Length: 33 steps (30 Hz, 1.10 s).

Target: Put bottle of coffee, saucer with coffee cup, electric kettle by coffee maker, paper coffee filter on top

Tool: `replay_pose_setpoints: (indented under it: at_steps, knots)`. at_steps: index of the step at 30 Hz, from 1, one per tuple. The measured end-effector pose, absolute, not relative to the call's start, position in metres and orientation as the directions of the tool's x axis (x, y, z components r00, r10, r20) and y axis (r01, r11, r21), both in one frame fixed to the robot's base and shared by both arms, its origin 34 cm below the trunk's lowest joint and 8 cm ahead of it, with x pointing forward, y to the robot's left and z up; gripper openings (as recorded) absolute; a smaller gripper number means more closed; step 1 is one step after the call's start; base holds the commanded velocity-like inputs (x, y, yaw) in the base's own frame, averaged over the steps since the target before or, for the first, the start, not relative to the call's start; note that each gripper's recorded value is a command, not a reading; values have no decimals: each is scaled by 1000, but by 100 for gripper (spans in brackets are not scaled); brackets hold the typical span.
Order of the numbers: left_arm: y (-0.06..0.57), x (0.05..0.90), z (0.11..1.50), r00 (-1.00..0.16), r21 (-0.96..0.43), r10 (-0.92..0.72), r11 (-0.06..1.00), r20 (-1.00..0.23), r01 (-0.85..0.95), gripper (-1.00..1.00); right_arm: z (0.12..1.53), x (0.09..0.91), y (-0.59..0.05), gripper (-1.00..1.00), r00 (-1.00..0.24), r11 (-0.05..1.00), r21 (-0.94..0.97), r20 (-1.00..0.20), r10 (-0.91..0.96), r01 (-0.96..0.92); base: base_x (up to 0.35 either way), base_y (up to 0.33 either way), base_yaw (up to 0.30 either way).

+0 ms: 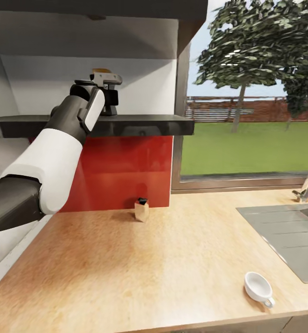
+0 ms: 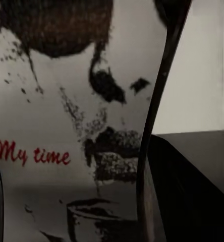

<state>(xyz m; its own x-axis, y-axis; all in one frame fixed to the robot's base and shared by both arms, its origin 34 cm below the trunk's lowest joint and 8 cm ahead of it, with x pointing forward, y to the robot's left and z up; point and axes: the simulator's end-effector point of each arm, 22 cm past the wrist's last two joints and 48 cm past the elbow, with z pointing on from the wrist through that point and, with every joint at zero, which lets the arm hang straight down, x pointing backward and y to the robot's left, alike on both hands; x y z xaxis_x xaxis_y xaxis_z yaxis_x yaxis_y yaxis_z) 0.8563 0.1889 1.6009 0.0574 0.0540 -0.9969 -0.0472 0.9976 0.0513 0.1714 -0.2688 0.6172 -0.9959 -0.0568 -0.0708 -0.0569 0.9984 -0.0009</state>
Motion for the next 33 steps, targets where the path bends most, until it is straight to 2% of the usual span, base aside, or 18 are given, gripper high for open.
replay_pose_setpoints:
  at_steps: [22, 33]
  knots:
    - [184, 851, 1607, 67, 45, 47, 998, -997, -38, -100, 618, 174, -269, 100, -995, 998, -1, -78, -58, -58, 3, -17, -284]
    - [183, 847, 1611, 70, 43, 45, 998, -997, -37, -100, 618, 176, -269, 100, -995, 998, -2, -85, -58, -58, 248, -138, -292]
